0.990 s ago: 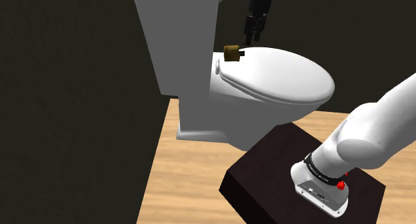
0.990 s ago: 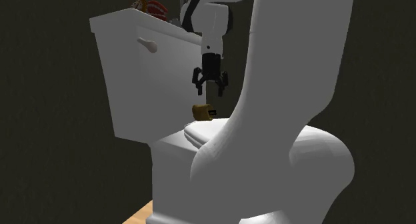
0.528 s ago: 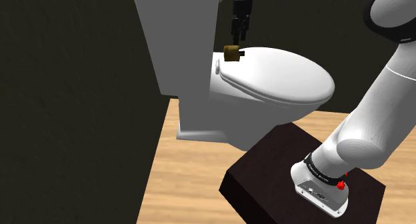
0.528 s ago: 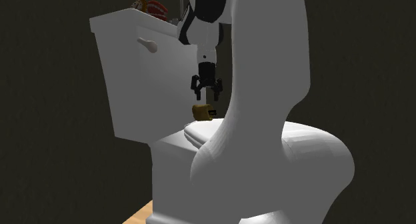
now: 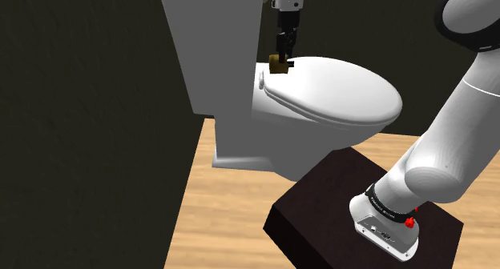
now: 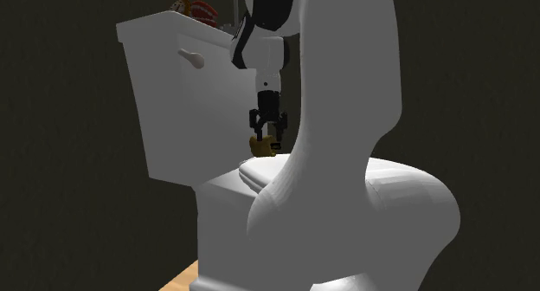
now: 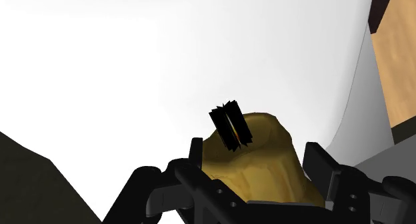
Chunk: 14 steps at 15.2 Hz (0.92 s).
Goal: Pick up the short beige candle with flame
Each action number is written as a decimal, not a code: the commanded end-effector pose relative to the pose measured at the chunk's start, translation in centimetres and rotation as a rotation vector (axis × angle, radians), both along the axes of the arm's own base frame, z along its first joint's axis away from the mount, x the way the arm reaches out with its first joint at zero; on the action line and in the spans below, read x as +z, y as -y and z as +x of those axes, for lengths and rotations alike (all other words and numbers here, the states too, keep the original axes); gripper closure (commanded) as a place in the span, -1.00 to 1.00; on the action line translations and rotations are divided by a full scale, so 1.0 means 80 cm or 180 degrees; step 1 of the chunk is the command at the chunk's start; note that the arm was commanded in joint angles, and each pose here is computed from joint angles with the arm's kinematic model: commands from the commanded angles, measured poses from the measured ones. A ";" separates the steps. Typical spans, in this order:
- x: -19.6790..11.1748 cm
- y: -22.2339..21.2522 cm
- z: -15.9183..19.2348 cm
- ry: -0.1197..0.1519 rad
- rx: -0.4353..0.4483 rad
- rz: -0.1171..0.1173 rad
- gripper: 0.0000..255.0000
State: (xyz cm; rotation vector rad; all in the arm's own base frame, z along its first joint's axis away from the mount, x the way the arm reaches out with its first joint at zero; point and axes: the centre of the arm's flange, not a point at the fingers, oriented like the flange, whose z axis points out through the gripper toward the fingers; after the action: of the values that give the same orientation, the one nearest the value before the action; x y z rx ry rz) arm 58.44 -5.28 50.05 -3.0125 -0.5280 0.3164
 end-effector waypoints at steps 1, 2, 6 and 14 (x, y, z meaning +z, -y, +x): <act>-0.002 0.001 0.000 -0.0005 0.0000 0.0000 1.00; -0.002 0.001 0.000 -0.0005 0.0000 0.0000 1.00; -0.002 0.001 0.000 -0.0005 0.0000 0.0000 1.00; 0.030 0.000 -0.001 -0.0005 0.0000 0.0000 1.00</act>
State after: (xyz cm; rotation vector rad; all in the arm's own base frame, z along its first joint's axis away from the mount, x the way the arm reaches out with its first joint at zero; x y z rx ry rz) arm 58.37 -5.26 51.95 -3.0122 -0.5279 0.3186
